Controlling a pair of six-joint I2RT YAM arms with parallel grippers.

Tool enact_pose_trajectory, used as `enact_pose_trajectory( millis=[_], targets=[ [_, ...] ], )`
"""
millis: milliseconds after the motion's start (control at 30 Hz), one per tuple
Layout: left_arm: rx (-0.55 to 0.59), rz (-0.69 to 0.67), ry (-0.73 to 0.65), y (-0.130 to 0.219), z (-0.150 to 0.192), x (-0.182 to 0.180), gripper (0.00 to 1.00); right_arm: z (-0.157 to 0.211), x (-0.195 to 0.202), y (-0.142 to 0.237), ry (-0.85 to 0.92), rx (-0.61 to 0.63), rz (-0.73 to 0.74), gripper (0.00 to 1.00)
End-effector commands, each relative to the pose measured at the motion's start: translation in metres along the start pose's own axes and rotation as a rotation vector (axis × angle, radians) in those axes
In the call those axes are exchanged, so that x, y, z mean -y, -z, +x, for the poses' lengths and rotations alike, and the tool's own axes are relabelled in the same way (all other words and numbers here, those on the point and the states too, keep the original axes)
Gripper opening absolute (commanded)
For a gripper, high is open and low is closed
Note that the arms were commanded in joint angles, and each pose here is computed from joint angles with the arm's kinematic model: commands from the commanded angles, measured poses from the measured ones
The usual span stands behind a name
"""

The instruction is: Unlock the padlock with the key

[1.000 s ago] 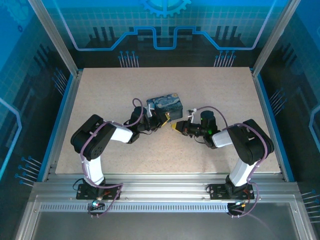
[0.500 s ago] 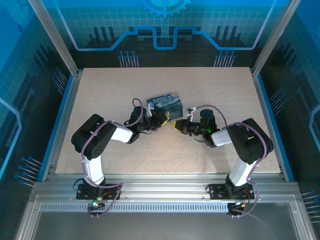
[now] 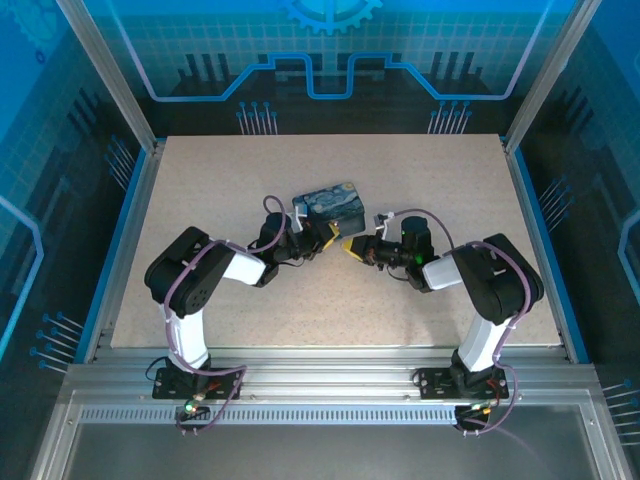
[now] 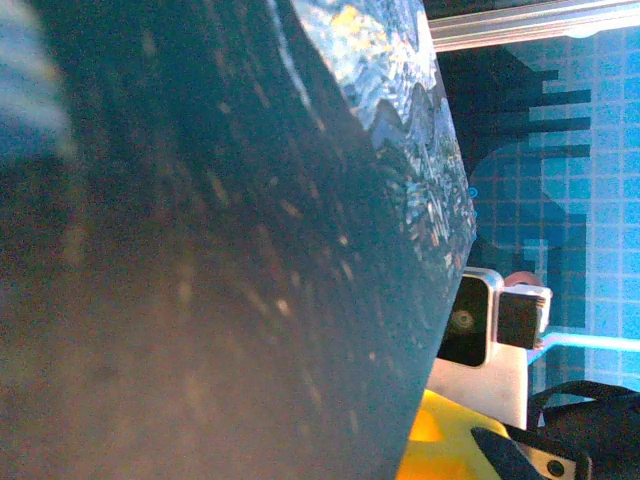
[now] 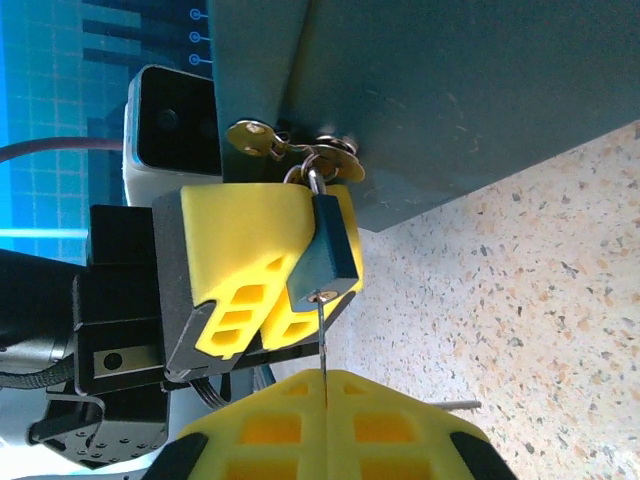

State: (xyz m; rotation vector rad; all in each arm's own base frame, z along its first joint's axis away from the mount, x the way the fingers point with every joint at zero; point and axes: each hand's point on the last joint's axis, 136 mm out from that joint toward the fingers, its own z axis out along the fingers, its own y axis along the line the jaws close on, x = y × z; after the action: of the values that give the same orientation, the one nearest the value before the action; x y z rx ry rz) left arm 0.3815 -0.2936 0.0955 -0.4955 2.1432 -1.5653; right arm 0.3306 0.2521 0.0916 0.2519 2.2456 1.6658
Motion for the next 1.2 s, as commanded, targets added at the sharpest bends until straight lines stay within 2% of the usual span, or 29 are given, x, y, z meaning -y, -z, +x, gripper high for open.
enact_pose_trajectory(
  millis=[0, 367, 800, 1033, 1167],
  targets=[
    [-0.054, 0.073, -0.014, 0.001, 0.011, 0.015, 0.0, -0.018, -0.006, -0.003, -0.035, 0.042, -0.032, 0.0],
    [-0.05, 0.087, -0.007, 0.001, 0.01, 0.016, 0.0, -0.018, -0.001, -0.007, -0.153, 0.09, -0.061, 0.0],
    [-0.051, 0.094, -0.01, 0.001, 0.011, 0.019, 0.0, -0.012, 0.003, -0.016, -0.196, 0.104, -0.018, 0.0],
    [-0.059, 0.096, -0.01, 0.0, 0.012, 0.019, 0.0, -0.021, 0.002, -0.02, -0.293, 0.136, -0.088, 0.0],
    [-0.065, 0.093, -0.009, 0.0, 0.014, 0.017, 0.0, -0.02, 0.003, -0.021, -0.291, 0.13, -0.067, 0.0]
  ],
)
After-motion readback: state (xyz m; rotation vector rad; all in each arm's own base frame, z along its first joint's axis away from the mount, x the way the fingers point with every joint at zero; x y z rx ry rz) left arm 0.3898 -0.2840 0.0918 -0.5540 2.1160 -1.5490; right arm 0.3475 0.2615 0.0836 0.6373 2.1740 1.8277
